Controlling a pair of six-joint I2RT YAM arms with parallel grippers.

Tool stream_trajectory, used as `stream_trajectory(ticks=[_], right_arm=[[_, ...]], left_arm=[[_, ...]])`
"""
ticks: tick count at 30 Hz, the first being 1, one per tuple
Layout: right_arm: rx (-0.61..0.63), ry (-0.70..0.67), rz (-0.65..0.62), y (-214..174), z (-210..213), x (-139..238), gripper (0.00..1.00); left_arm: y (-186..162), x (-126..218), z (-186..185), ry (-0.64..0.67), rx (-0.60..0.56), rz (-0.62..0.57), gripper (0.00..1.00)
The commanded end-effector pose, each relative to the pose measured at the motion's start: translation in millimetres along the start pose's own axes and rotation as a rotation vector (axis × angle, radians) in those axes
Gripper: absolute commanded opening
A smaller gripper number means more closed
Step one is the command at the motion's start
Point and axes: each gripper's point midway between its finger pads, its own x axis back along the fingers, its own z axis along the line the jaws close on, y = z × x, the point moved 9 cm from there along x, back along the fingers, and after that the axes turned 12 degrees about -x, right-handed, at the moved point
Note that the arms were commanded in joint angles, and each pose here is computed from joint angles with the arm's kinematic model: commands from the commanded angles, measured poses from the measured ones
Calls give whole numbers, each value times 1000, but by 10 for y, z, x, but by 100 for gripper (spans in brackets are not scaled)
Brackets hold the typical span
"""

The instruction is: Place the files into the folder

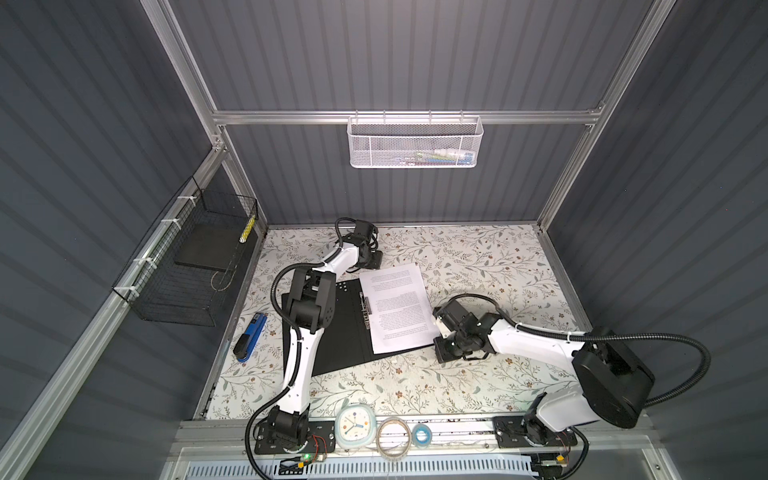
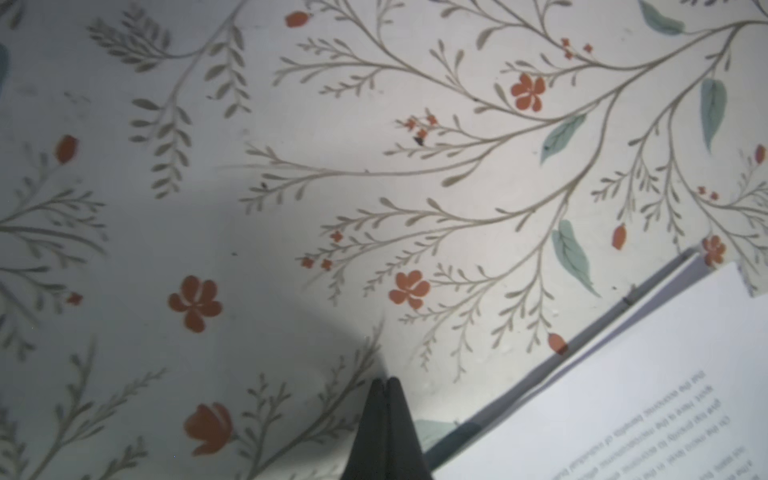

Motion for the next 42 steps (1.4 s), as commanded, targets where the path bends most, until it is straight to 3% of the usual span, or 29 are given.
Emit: stream_trajectory(ticks=[1,17,30,36,37,38,39,40,41,42], right_arm=[[-22,-13,-23,-25,3,-103,0],[-24,-17,-70,137,107,-271,0],[-30,-37,-96,193,114,-284,0],[-33,-16,-102,191,129,-266,8],[-34,-13,-105,185,126,-249,11],[-31,-10,-111,178,123,-225,16],[-31,-6,-115,168,119,-204,17],[-30,-3,-118,160,113,-190,18],[-28,5,-121,153,117,-168,21],[-28,9,-122,139,110,-150,24]], left_arm=[[-87,-81,-33,7,-27,56,0],[-367,-60,-122,-63,-5,131,0],[-370,46,-159,-90,-15,133,0],[-269,222,-90,-23,-14,107,0],[-225,276,-56,-8,-7,92,13],[-158,351,-18,5,5,71,43],[-95,426,38,24,21,50,51],[-37,495,79,34,33,27,52],[25,575,131,44,48,-1,62],[82,657,180,55,66,-26,84]])
